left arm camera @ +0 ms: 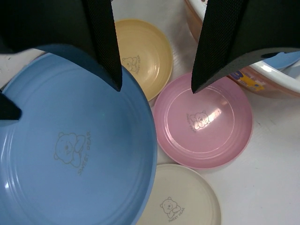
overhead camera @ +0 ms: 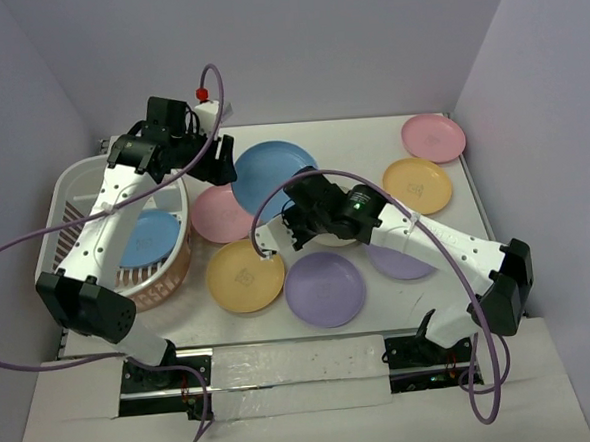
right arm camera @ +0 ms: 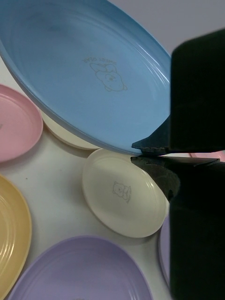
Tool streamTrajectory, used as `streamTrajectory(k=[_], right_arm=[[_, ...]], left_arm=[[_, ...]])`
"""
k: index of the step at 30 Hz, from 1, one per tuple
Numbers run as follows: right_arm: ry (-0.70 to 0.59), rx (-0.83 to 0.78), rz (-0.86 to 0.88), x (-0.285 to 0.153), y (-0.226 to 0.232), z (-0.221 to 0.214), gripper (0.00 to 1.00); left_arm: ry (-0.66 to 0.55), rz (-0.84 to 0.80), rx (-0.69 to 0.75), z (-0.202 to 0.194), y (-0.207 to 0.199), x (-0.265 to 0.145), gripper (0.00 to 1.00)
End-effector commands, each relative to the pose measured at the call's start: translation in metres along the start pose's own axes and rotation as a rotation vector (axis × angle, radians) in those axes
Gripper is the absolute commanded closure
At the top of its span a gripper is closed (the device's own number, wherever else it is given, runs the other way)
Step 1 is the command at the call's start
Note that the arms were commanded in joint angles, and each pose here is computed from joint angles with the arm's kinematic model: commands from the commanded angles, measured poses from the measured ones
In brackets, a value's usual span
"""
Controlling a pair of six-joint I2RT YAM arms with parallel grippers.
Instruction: Place the plates into the plastic bin on the countertop
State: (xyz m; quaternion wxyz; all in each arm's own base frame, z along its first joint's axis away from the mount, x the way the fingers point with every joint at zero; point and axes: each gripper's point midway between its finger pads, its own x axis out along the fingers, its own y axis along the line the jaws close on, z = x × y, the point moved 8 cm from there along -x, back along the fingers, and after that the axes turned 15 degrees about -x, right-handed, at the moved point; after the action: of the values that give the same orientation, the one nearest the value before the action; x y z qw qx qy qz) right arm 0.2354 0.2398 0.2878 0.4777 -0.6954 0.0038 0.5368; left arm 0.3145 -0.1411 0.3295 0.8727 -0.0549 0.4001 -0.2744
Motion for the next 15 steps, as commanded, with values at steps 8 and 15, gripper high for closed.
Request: streamTrajectory(k=[8,15], right_arm=[[0.048,0.011,-0.149,-0.022,-0.021,0.011,1.0],[0.046,0.01,-0.163,-0.023,-0.022,0.016,1.0]], left_arm=[[0.061,-0.007,-0.056,-0.015,0.001,0.018,0.49],[0.081,-0.071,-0.093,-0.018,-0.004,0.025,0.51]])
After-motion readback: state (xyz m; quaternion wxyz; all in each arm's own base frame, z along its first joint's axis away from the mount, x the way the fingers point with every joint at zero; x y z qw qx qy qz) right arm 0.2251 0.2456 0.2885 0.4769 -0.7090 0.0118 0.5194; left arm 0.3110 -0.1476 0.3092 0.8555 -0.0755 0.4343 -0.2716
